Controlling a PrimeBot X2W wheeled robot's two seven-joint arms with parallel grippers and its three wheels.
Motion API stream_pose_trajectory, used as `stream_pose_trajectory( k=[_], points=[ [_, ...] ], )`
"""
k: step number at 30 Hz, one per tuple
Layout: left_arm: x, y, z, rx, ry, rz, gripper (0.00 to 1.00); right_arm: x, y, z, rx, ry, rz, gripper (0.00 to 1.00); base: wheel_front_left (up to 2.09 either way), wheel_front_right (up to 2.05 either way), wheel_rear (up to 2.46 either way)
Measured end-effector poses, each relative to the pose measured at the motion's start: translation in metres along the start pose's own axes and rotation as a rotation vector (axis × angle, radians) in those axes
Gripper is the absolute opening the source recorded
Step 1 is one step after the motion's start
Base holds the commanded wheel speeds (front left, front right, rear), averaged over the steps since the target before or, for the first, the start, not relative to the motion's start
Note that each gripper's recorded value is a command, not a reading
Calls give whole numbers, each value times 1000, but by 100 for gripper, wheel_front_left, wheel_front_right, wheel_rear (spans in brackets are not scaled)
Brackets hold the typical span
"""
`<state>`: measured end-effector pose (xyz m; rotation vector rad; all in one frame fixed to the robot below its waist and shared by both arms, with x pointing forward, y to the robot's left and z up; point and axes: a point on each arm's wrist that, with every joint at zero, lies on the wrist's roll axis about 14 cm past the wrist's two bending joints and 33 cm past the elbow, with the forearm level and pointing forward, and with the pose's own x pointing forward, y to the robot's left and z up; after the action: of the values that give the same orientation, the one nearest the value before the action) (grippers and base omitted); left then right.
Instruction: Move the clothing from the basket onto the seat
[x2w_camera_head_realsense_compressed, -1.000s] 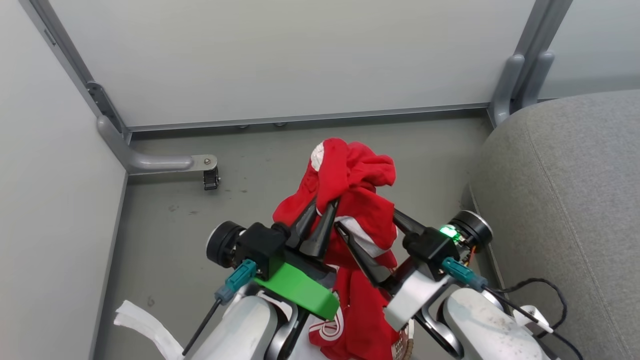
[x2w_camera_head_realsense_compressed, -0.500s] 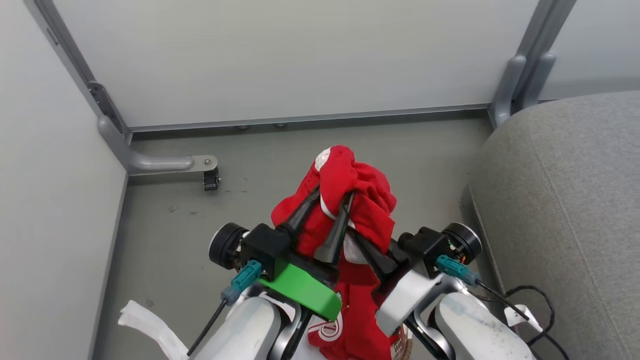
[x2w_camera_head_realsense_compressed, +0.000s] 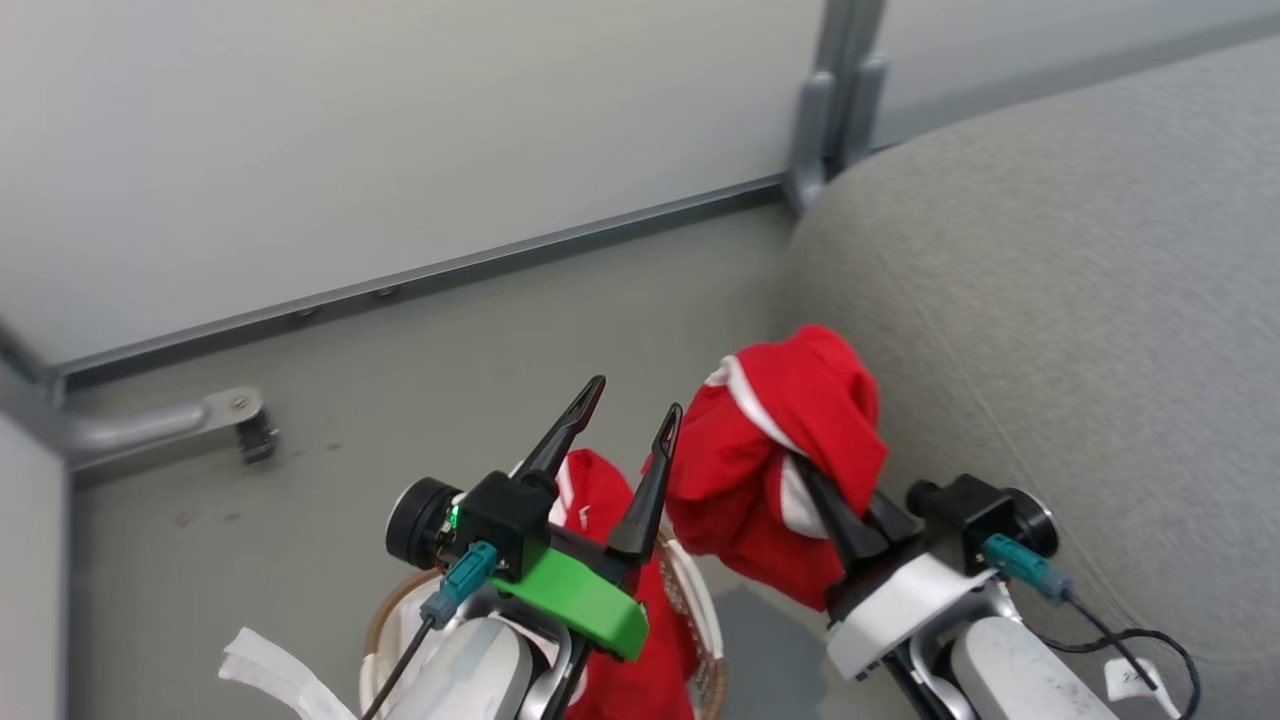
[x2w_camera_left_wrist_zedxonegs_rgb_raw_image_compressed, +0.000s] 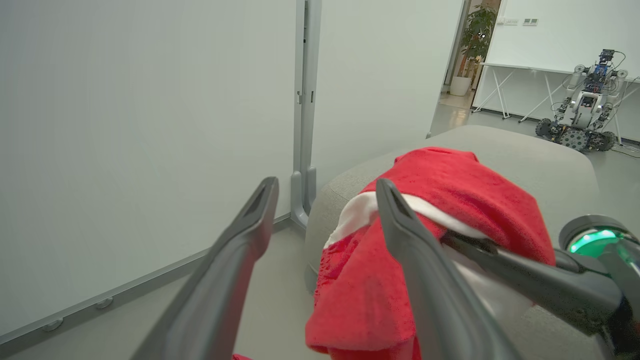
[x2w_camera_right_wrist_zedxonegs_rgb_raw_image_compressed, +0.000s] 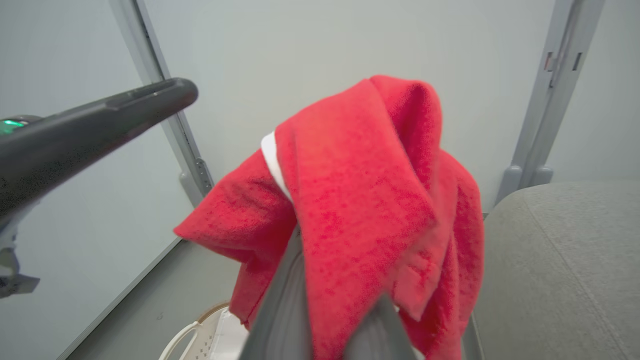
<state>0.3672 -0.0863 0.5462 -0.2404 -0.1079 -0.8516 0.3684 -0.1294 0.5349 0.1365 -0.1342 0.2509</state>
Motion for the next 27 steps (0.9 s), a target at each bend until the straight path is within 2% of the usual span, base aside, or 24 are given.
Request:
stream_pose_trajectory(
  k=[9,14,21,27],
  points=[
    [26,-59,-24,-61,51,-210,100,-63,-85,14,-64,-6,-290,0,0,0,0],
    [30,-83,-40,-84,87,-297,100,-92,-121,23,-133,6,-398,0,0,0,0],
    [37,-85,-62,-112,126,-335,100,-94,-171,45,-290,43,-458,0,0,0,0],
    [46,-64,-82,-103,149,-338,100,-69,-218,66,-482,110,-458,0,0,0,0]
  ],
)
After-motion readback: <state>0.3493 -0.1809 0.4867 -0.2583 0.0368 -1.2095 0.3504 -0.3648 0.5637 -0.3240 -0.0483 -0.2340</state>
